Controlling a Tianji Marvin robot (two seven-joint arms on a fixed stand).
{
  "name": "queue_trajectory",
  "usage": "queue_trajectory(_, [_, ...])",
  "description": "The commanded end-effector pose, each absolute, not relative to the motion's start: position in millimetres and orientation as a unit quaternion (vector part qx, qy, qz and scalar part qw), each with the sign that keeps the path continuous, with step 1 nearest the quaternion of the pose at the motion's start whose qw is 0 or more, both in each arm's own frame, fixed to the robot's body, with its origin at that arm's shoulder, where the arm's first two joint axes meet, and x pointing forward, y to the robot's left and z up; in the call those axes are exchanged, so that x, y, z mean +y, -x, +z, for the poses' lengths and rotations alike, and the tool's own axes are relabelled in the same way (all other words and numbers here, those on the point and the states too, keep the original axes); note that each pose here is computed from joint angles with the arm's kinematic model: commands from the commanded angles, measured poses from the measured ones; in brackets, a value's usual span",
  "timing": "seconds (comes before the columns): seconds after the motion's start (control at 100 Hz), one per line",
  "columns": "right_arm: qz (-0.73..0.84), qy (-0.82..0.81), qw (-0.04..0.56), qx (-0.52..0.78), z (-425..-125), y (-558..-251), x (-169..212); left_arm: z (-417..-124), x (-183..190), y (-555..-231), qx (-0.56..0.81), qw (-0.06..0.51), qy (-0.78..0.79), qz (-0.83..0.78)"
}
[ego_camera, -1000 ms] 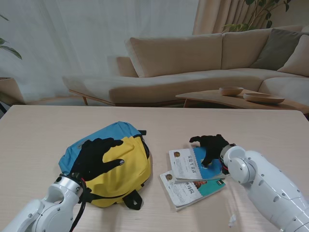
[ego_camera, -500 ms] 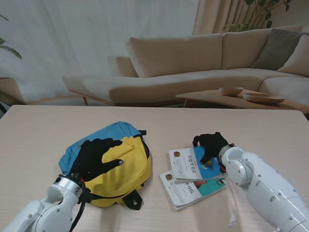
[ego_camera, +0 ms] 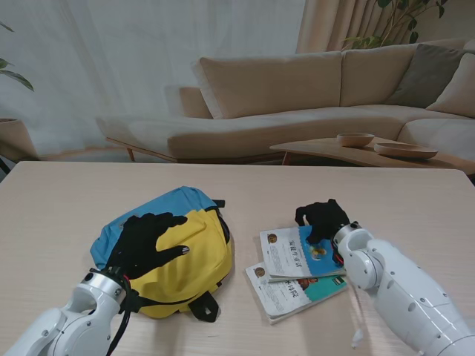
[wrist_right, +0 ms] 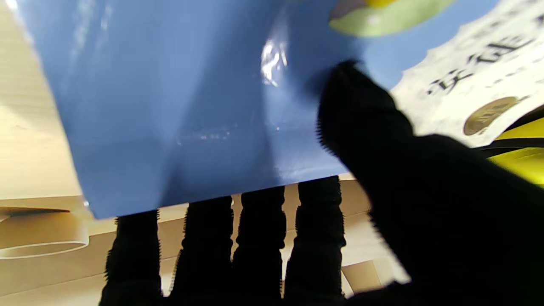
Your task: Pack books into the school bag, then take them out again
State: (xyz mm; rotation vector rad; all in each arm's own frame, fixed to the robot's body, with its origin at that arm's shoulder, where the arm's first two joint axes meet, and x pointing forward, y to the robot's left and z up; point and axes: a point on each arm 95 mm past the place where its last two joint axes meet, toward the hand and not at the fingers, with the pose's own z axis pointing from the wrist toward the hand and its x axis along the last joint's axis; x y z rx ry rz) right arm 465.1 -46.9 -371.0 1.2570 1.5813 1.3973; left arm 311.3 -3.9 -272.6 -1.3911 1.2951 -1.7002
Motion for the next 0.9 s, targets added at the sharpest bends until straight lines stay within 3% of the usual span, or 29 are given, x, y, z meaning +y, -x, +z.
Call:
queue_trajectory(0.0, [0.52,-0.489,0.318,0.624,-396,-448,-44,-272,-6,-308,0.488,0.286,0.525,-0.636])
queue_trajectory(0.89, [0.57,-0.508,0.344,0.547,-374,-437,-43,-272,-5,-308,0.488,0.286,0.524,-0.637])
